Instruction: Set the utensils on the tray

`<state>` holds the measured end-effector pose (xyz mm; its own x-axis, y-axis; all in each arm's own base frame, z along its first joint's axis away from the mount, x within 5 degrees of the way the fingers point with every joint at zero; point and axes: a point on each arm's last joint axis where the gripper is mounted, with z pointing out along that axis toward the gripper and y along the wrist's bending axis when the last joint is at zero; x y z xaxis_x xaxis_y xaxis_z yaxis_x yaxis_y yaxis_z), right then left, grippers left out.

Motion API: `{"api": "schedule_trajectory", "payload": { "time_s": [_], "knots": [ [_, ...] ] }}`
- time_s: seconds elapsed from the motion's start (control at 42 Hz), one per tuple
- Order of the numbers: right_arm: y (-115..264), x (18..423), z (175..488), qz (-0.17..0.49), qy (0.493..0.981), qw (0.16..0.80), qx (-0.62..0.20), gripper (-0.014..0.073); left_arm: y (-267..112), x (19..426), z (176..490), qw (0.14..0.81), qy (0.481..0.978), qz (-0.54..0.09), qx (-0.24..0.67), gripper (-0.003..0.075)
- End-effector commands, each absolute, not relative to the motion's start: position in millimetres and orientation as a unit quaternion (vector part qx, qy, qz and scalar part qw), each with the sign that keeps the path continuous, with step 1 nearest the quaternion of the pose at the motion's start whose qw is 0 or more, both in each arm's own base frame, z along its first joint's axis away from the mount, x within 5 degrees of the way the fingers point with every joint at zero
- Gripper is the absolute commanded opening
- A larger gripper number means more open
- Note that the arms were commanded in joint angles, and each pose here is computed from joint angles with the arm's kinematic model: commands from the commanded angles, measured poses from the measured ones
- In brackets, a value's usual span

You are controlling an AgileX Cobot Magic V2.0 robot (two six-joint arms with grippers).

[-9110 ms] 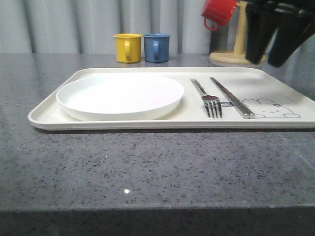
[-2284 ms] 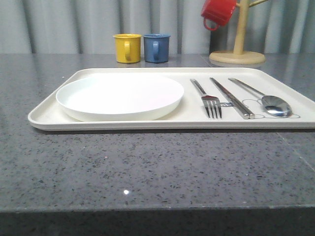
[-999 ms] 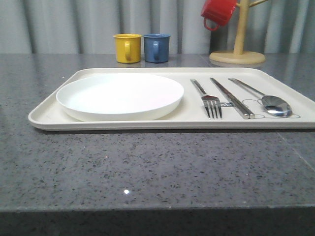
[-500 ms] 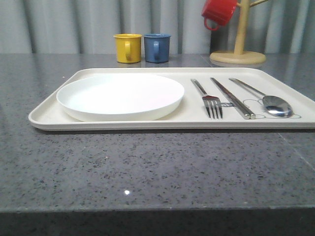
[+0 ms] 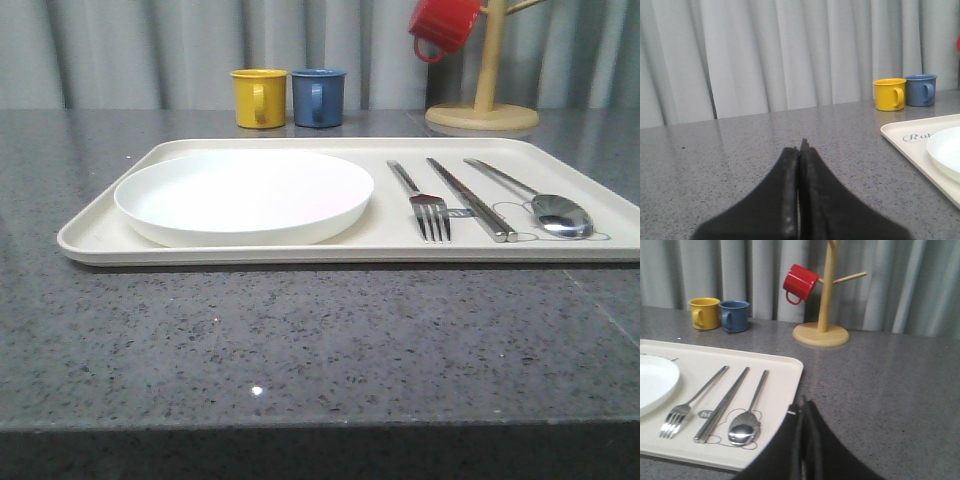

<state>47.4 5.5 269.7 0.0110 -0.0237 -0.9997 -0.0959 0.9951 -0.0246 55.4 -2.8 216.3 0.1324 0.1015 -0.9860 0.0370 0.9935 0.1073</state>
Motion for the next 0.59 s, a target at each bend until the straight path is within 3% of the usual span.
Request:
{"api": "schedule_trajectory", "payload": {
  "time_s": [0.0,0.285,0.571],
  "knots": [
    [3,49,267,0.011,0.647,0.762,-0.021,-0.0112,-2,53,221,0.782,0.622,0.017,0.040,-0.0020],
    [1,54,214,0.003,0.639,0.769,-0.012,-0.0112,-2,53,221,0.782,0.622,0.017,0.040,-0.0020],
    [1,55,211,0.005,0.653,0.757,-0.014,-0.0112,-2,53,221,0.781,0.623,0.017,0.040,-0.0020]
  ]
}}
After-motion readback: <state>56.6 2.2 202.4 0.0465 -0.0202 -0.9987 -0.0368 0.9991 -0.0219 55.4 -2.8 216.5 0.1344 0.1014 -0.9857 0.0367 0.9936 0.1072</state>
